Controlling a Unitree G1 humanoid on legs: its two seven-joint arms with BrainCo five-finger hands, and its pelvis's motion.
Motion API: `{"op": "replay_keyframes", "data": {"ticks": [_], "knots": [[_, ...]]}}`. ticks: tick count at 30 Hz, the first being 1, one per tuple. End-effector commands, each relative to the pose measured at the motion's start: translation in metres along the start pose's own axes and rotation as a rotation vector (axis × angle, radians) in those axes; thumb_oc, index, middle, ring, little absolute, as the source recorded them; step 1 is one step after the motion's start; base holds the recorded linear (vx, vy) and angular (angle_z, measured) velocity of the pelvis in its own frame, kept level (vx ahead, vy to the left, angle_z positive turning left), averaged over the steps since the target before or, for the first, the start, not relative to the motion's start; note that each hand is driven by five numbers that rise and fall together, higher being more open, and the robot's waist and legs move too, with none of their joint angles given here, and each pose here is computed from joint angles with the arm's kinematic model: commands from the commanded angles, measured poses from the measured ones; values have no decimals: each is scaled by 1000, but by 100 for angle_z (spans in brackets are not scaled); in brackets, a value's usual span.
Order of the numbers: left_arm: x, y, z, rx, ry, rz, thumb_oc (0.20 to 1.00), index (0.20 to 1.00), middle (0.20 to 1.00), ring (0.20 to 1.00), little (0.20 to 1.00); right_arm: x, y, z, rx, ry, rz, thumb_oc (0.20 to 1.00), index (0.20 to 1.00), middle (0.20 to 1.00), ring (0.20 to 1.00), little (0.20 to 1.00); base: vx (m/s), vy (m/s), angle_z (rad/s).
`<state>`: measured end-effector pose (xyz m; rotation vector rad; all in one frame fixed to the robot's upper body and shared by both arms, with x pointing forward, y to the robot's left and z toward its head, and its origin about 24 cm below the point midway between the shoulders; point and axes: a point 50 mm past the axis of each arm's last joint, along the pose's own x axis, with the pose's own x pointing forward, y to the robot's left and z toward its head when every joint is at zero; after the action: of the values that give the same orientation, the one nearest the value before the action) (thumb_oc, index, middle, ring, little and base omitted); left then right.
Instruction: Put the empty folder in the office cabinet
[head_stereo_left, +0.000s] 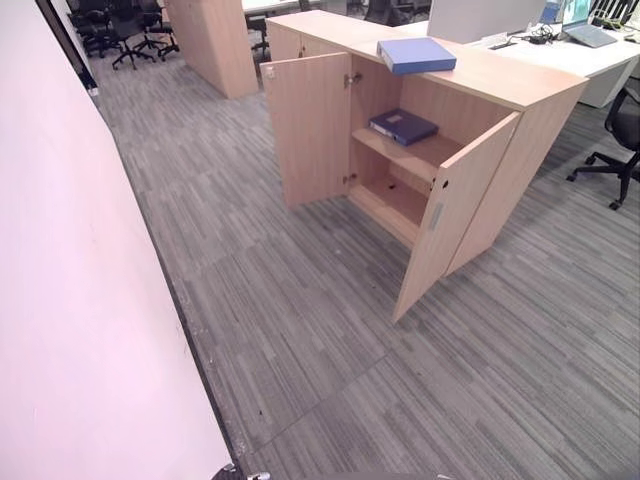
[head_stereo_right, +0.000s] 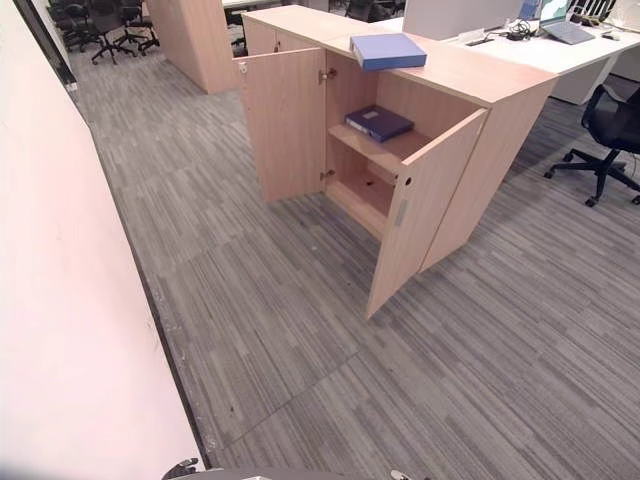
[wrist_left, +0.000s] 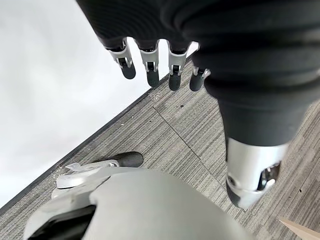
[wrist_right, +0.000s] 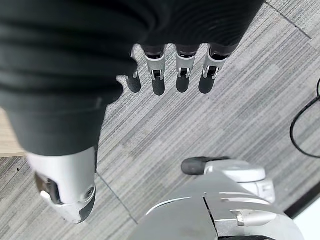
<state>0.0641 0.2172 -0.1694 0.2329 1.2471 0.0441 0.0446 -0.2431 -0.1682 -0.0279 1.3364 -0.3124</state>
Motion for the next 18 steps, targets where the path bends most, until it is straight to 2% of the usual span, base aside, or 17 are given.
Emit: {"op": "replay_keyframes", "data": {"ticks": [1, 18], "knots": [[2, -3, 7, 22, -16, -14, 1000, 1000, 1000, 1000, 1000, 1, -1, 7, -19, -21, -10, 1000, 1000, 1000, 1000, 1000, 0, 0, 0], [1, 0, 5, 13, -14, -11, 1000, 1000, 1000, 1000, 1000, 1, -1, 6, -28, -17, -2, 1000, 1000, 1000, 1000, 1000, 0, 0, 0]]}}
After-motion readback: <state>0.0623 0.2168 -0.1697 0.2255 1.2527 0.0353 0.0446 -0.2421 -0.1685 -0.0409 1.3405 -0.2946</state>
